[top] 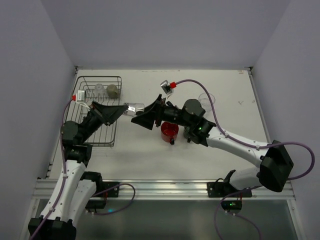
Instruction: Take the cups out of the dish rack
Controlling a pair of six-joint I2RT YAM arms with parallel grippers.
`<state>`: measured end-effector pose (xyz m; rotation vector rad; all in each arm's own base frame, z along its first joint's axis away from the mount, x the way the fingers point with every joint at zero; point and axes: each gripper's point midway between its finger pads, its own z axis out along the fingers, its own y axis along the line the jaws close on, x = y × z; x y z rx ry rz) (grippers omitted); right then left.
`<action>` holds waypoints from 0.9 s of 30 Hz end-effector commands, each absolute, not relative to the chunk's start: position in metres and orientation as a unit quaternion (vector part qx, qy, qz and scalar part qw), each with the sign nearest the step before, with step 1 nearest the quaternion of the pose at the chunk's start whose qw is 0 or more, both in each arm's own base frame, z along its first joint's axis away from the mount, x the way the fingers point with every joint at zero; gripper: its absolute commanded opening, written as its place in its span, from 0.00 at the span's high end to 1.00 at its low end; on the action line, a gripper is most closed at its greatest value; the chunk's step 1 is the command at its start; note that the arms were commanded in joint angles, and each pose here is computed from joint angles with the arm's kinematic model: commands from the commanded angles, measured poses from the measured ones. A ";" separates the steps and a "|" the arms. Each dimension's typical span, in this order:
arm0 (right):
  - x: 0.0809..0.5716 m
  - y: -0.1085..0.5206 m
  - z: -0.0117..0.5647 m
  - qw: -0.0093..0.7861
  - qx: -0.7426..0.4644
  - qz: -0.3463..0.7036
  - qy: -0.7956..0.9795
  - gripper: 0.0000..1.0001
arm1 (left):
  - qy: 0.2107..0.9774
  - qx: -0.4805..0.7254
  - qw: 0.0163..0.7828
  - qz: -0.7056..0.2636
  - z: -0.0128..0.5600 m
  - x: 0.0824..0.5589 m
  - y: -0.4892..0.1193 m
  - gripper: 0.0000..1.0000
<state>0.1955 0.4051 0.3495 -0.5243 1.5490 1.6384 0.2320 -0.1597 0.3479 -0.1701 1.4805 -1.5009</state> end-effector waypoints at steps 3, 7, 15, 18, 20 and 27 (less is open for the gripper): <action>0.188 0.406 0.395 0.424 -0.222 0.684 0.551 0.44 | 0.597 -0.038 0.463 -0.654 0.363 0.209 -0.169 0.93; 0.190 0.408 0.394 0.420 -0.212 0.696 0.542 0.85 | 0.602 -0.043 0.459 -0.652 0.357 0.210 -0.169 0.73; 0.191 0.395 0.362 0.418 -0.193 0.681 0.569 1.00 | 0.643 -0.049 0.477 -0.597 0.336 0.225 -0.165 0.04; 0.188 0.388 0.342 0.415 -0.198 0.665 0.589 1.00 | 0.663 -0.049 0.490 -0.564 0.332 0.234 -0.161 0.00; 0.186 0.383 0.329 0.415 -0.202 0.644 0.610 1.00 | 0.675 -0.053 0.492 -0.548 0.331 0.238 -0.158 0.00; 0.181 0.360 0.260 0.377 -0.242 0.537 0.715 1.00 | 0.741 -0.067 0.513 -0.429 0.301 0.269 -0.135 0.00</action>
